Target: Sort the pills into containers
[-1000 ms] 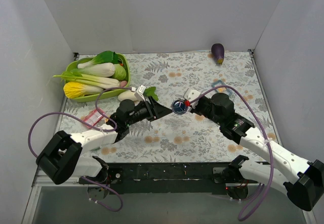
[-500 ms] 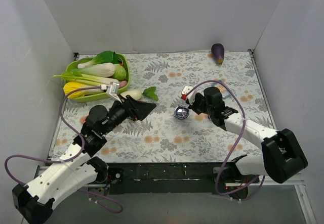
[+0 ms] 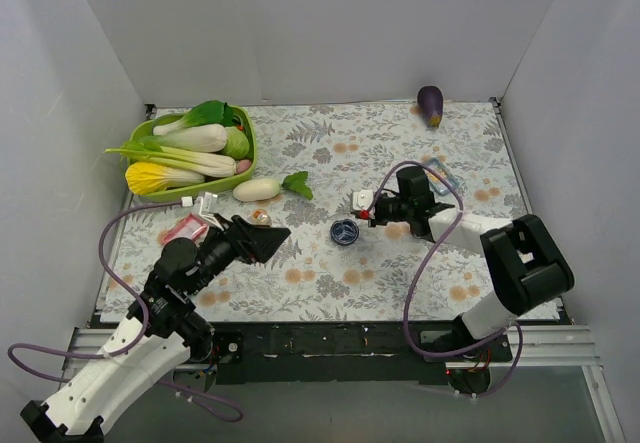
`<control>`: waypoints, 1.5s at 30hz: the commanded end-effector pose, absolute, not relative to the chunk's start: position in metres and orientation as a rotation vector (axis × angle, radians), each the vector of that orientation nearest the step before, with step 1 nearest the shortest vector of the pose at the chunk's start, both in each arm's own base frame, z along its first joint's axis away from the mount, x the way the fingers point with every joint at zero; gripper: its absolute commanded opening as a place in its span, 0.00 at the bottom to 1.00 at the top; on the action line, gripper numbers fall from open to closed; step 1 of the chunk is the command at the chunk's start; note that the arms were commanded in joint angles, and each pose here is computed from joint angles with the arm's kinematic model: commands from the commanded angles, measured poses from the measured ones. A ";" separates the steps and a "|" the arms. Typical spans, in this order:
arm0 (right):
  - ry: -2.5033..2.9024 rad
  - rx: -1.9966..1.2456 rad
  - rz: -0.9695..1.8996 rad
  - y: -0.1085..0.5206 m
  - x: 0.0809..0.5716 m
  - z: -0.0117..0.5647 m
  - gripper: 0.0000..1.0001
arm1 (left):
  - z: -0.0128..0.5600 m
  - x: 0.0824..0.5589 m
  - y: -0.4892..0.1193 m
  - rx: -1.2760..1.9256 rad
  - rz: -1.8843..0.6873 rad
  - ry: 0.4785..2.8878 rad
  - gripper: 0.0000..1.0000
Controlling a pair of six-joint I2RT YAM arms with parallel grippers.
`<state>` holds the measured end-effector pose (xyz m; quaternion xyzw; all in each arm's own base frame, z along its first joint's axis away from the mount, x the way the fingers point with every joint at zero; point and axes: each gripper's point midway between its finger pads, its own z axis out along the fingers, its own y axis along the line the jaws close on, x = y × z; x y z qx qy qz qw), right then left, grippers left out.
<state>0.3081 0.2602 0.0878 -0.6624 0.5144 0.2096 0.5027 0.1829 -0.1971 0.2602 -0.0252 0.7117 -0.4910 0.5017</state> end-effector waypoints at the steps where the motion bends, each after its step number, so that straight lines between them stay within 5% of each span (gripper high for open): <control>1: 0.967 -1.717 0.512 0.285 0.326 0.117 0.01 | 0.253 0.181 -0.185 -0.066 -1.116 1.743 0.87; 10: 0.987 -1.859 0.555 0.292 0.344 0.100 0.12 | 0.244 0.175 -0.172 -0.081 -1.061 1.768 0.90; 20: 1.158 -1.806 0.555 0.294 0.363 0.096 0.42 | 0.237 0.174 -0.174 -0.074 -1.057 1.790 0.91; 30: 1.341 -1.622 0.685 0.296 0.368 0.151 0.70 | 0.237 0.170 -0.188 0.044 -1.088 1.821 0.91; 35: 1.289 -1.687 0.806 0.289 0.320 0.168 0.57 | 0.235 0.170 -0.189 0.052 -1.080 1.829 0.91; 37: 1.306 -1.724 0.831 0.286 0.303 0.159 0.42 | 0.235 0.171 -0.189 0.048 -1.078 1.825 0.91; 38: 1.328 -1.743 0.830 0.283 0.298 0.149 0.20 | 0.233 0.172 -0.189 0.049 -1.077 1.830 0.91; 40: 1.358 -1.771 0.829 0.281 0.292 0.136 0.08 | 0.233 0.172 -0.191 0.049 -1.086 1.829 0.91; 45: 1.423 -1.878 0.684 0.278 0.305 0.094 0.04 | 0.229 0.170 -0.193 0.052 -1.101 1.841 0.91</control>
